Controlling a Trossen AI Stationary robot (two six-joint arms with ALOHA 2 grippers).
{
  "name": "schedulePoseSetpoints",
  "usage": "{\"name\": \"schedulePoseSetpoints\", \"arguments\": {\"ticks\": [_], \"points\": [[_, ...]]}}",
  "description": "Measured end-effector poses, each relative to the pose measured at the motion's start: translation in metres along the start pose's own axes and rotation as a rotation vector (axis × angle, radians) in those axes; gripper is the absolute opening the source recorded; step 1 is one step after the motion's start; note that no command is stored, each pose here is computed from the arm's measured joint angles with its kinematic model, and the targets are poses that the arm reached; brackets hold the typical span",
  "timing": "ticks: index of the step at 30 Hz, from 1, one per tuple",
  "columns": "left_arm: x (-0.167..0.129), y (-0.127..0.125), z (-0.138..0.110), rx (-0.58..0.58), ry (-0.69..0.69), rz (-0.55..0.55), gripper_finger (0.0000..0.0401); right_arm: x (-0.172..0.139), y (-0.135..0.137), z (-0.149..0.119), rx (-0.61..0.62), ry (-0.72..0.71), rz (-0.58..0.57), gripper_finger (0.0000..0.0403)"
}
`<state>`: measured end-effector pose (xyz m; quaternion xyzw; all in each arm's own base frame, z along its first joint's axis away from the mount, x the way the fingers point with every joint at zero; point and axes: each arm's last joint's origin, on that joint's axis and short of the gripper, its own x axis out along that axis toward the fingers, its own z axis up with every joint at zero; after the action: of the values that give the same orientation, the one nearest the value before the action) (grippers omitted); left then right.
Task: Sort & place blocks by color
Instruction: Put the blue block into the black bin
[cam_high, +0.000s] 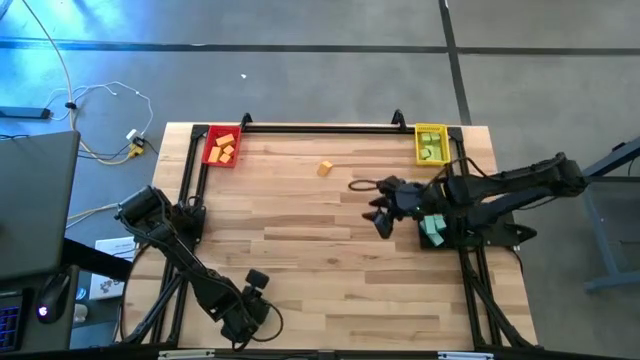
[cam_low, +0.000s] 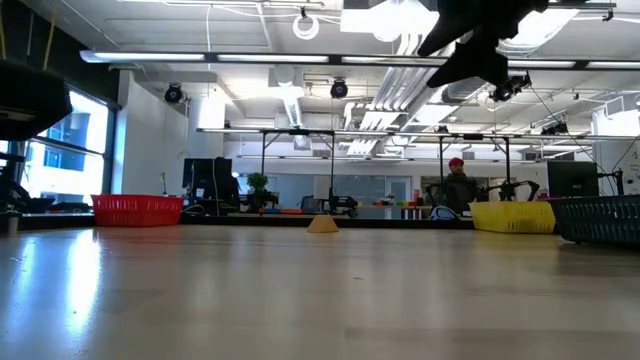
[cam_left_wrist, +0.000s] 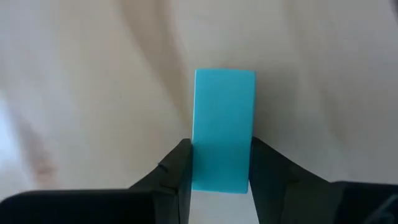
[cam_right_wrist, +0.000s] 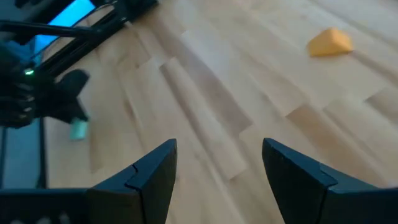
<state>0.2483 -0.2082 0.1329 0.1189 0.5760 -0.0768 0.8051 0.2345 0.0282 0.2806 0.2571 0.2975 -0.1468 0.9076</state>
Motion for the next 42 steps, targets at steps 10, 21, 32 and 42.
{"name": "schedulePoseSetpoints", "arguments": {"ticks": [10, 21, 32, 42], "points": [[-0.001, 0.024, 0.019, -0.18, -0.136, 0.247, 0.0096, -0.009, 0.023, -0.02, 0.133, -0.023, 0.015, 0.0222], [-0.024, 0.062, 0.065, -0.258, -0.33, 0.554, 0.0095, 0.015, 0.046, -0.043, 0.171, -0.022, -0.005, 0.0222], [-0.03, 0.09, 0.085, -0.278, -0.41, 0.671, 0.0095, 0.059, 0.074, -0.052, 0.145, -0.121, 0.127, 0.0222], [-0.03, 0.108, 0.089, -0.298, -0.412, 0.725, 0.0099, 0.078, 0.08, -0.056, 0.163, -0.206, 0.123, 0.0222]]}}
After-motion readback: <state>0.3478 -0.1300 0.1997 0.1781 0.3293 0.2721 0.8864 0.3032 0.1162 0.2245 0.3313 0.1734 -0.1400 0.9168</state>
